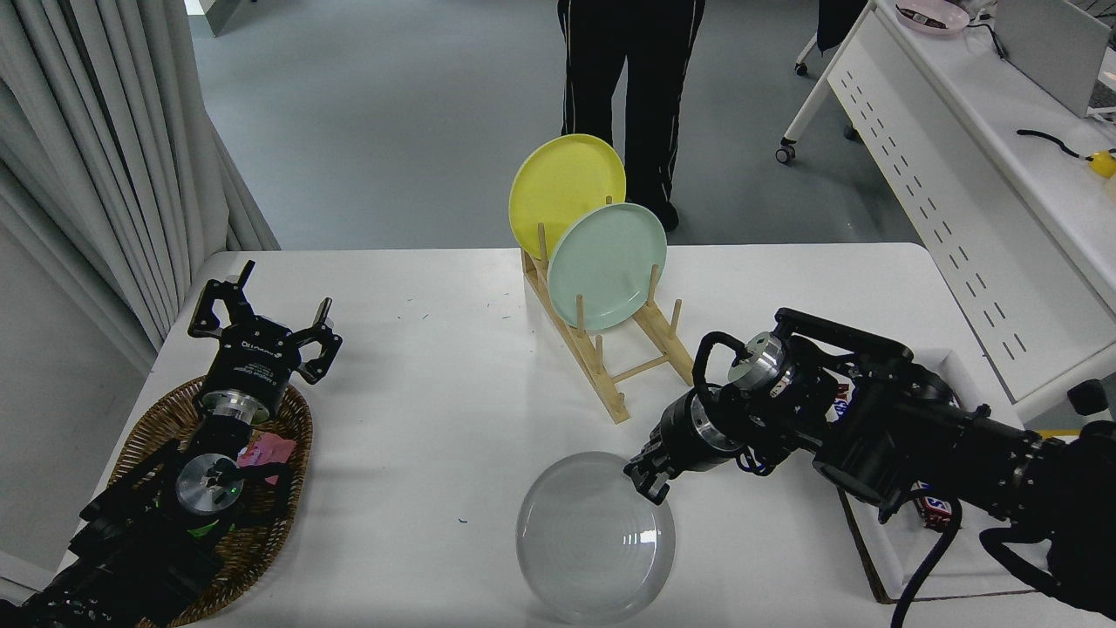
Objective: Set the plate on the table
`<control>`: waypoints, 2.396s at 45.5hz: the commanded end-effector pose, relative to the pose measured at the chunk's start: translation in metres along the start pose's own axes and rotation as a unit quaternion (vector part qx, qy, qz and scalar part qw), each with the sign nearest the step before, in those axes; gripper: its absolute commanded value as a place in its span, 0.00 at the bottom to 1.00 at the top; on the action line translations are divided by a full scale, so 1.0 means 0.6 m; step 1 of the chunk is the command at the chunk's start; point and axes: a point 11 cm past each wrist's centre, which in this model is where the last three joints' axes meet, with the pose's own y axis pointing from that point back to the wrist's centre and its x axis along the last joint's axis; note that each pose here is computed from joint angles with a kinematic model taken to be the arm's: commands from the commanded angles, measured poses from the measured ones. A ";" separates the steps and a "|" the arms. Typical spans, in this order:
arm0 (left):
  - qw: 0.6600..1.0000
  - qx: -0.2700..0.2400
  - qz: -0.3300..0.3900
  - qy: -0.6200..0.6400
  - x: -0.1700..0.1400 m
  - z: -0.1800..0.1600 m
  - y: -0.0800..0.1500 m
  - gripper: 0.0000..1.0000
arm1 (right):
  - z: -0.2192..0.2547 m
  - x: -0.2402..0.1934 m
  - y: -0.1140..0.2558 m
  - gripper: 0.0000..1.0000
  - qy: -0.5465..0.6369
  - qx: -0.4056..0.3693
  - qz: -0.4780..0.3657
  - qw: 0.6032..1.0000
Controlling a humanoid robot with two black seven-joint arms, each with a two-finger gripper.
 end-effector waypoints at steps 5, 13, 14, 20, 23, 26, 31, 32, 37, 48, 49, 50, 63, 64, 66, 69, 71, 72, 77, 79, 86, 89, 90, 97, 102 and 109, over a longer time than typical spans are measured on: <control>1.000 0.000 0.000 0.000 0.000 0.000 0.000 1.00 | 0.002 -0.020 -0.001 1.00 0.010 0.002 -0.029 1.000; 1.000 0.000 0.000 0.000 0.000 0.000 0.000 1.00 | 0.011 -0.051 0.002 1.00 0.053 0.003 -0.095 0.994; 1.000 -0.001 0.001 0.000 0.000 0.000 0.000 1.00 | 0.013 -0.056 0.003 1.00 0.059 0.002 -0.108 0.992; 1.000 0.000 0.000 0.000 0.000 0.000 0.000 1.00 | 0.023 -0.111 0.020 1.00 0.065 -0.006 -0.197 0.978; 1.000 -0.001 0.001 0.000 0.000 0.000 0.000 1.00 | 0.018 -0.129 0.035 1.00 0.057 -0.006 -0.237 0.970; 1.000 0.000 0.000 0.000 0.000 0.000 0.000 1.00 | 0.019 -0.144 0.048 1.00 0.063 -0.005 -0.267 0.962; 1.000 0.000 0.000 0.000 0.000 0.000 0.000 1.00 | 0.029 -0.166 0.059 1.00 0.088 -0.005 -0.316 0.945; 1.000 -0.001 0.000 0.000 0.000 0.000 0.000 1.00 | 0.031 -0.169 0.060 1.00 0.093 -0.007 -0.325 0.941; 1.000 -0.001 0.000 0.000 0.000 0.000 0.000 1.00 | 0.038 -0.183 0.074 1.00 0.114 -0.007 -0.365 0.924; 1.000 0.000 0.000 0.000 0.000 0.000 0.000 1.00 | 0.029 -0.242 0.189 1.00 0.136 0.012 -0.467 0.874; 1.000 0.000 0.001 0.000 0.000 0.000 0.000 1.00 | 0.025 -0.245 0.200 1.00 0.138 0.017 -0.473 0.870; 1.000 -0.001 0.001 0.000 0.000 0.000 0.000 1.00 | 0.021 -0.247 0.209 1.00 0.139 0.021 -0.476 0.868; 1.000 0.000 0.001 0.000 0.000 0.000 0.000 1.00 | -0.085 -0.227 0.312 1.00 0.140 0.137 -0.498 0.845; 1.000 -0.001 0.000 0.000 0.000 0.000 0.000 1.00 | -0.092 -0.226 0.321 1.00 0.140 0.149 -0.501 0.841; 1.000 0.000 0.001 0.000 0.000 0.000 0.000 1.00 | -0.109 -0.223 0.338 1.00 0.143 0.178 -0.501 0.835; 1.000 -0.001 0.000 0.000 0.000 0.000 0.000 1.00 | -0.143 -0.211 0.359 1.00 0.141 0.235 -0.491 0.827; 1.000 -0.001 0.000 0.000 0.000 0.000 0.000 1.00 | -0.165 -0.199 0.363 1.00 0.134 0.270 -0.479 0.824; 1.000 -0.001 0.000 0.000 0.000 0.000 0.000 1.00 | -0.176 -0.192 0.364 1.00 0.129 0.286 -0.473 0.823; 1.000 0.000 0.000 0.000 0.000 0.000 0.000 1.00 | -0.229 -0.150 0.362 1.00 0.082 0.358 -0.442 0.819; 1.000 0.000 0.001 0.000 0.000 0.000 0.000 1.00 | -0.245 -0.132 0.360 1.00 0.061 0.380 -0.429 0.817; 1.000 -0.001 0.000 0.000 0.000 0.000 0.000 1.00 | -0.306 -0.049 0.336 1.00 -0.012 0.435 -0.368 0.822; 1.000 0.000 0.000 0.000 0.000 0.000 0.000 1.00 | -0.315 -0.016 0.309 1.00 -0.034 0.438 -0.346 0.829; 1.000 0.000 0.000 0.000 0.000 0.000 0.000 1.00 | -0.317 -0.006 0.300 1.00 -0.040 0.439 -0.340 0.831; 1.000 0.000 0.001 0.000 0.000 0.000 0.000 1.00 | -0.306 0.070 0.221 1.00 -0.085 0.449 -0.299 0.838; 1.000 -0.001 0.000 0.000 0.000 0.000 0.000 1.00 | -0.305 0.112 0.199 1.00 -0.100 0.473 -0.273 0.831; 1.000 -0.001 0.000 0.000 0.000 0.000 0.000 1.00 | -0.294 0.157 0.169 1.00 -0.101 0.480 -0.252 0.834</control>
